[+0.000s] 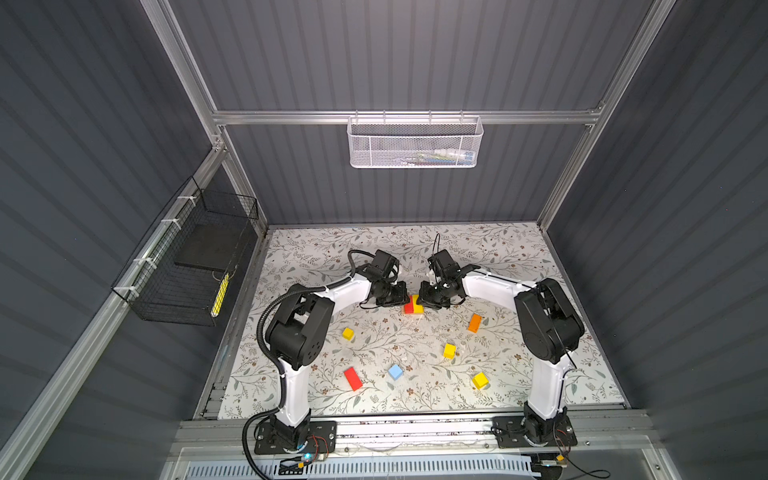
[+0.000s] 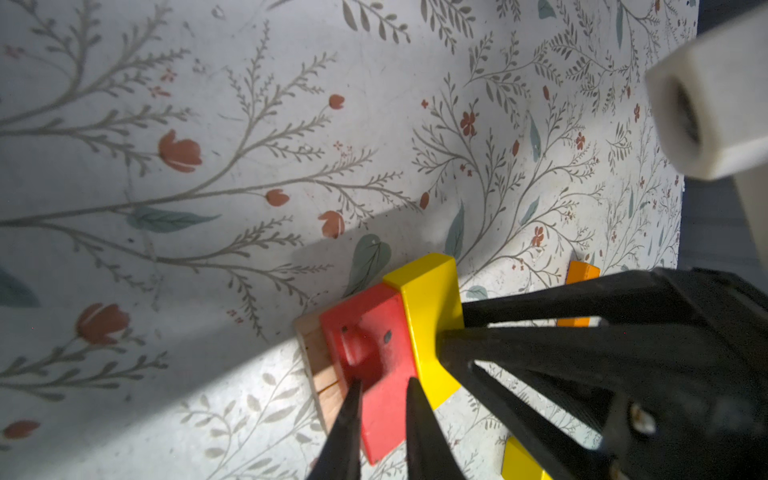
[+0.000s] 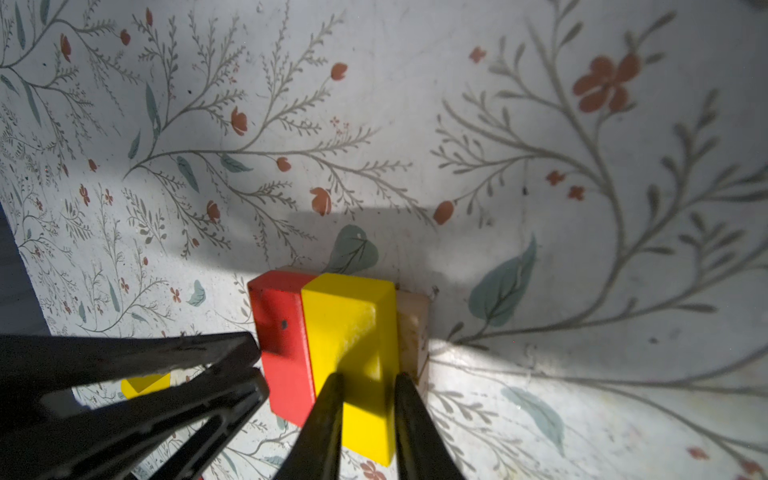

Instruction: Build the wood block tower

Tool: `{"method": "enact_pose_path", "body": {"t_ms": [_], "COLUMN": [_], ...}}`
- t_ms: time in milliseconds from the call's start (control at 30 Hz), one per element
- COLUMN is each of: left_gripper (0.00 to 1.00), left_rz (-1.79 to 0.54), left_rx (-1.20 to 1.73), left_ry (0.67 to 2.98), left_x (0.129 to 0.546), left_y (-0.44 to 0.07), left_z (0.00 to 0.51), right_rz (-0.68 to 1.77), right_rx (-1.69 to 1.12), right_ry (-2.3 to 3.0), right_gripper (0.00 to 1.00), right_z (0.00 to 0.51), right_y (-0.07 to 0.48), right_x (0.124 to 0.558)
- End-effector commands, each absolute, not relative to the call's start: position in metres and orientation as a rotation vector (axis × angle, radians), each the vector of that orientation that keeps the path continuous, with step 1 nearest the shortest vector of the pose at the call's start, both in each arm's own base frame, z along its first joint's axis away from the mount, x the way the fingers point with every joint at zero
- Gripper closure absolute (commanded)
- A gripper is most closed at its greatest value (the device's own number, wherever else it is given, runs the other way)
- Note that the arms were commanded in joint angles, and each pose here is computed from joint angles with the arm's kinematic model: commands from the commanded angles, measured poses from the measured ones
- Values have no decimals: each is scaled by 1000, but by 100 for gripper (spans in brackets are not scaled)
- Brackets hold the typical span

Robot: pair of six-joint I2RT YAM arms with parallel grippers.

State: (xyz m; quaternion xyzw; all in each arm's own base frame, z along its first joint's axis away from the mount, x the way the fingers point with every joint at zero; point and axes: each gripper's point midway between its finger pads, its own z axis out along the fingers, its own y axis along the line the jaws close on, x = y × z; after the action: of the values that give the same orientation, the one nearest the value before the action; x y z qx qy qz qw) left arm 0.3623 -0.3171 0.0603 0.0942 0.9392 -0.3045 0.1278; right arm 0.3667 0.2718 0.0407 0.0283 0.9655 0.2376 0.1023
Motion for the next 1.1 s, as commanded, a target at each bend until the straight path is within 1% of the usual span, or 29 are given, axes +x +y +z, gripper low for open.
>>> {"method": "enact_pose_path", "body": {"t_ms": [0,333,633,1067], "left_gripper": [80,80,79,80], "left_rz": [-877,-853,-836,-834], "left_rx": [271,268,265,261], "left_ry": [2751,2760,2759,2766], "left_x": [364,364,365,369], "left_y": [-321,-318,-317,-319], "left_z": [57,55,55,52], "right_rz": [685,676,669,673], "right_rx": [95,96,108,106], "right_ry": [2860,2861,2865,2866], "right_gripper": [76,76,72,74], "right_z": [45,45,46,47], "right_y": [271,270,268,270], "right_x": [364,363,360,358]}}
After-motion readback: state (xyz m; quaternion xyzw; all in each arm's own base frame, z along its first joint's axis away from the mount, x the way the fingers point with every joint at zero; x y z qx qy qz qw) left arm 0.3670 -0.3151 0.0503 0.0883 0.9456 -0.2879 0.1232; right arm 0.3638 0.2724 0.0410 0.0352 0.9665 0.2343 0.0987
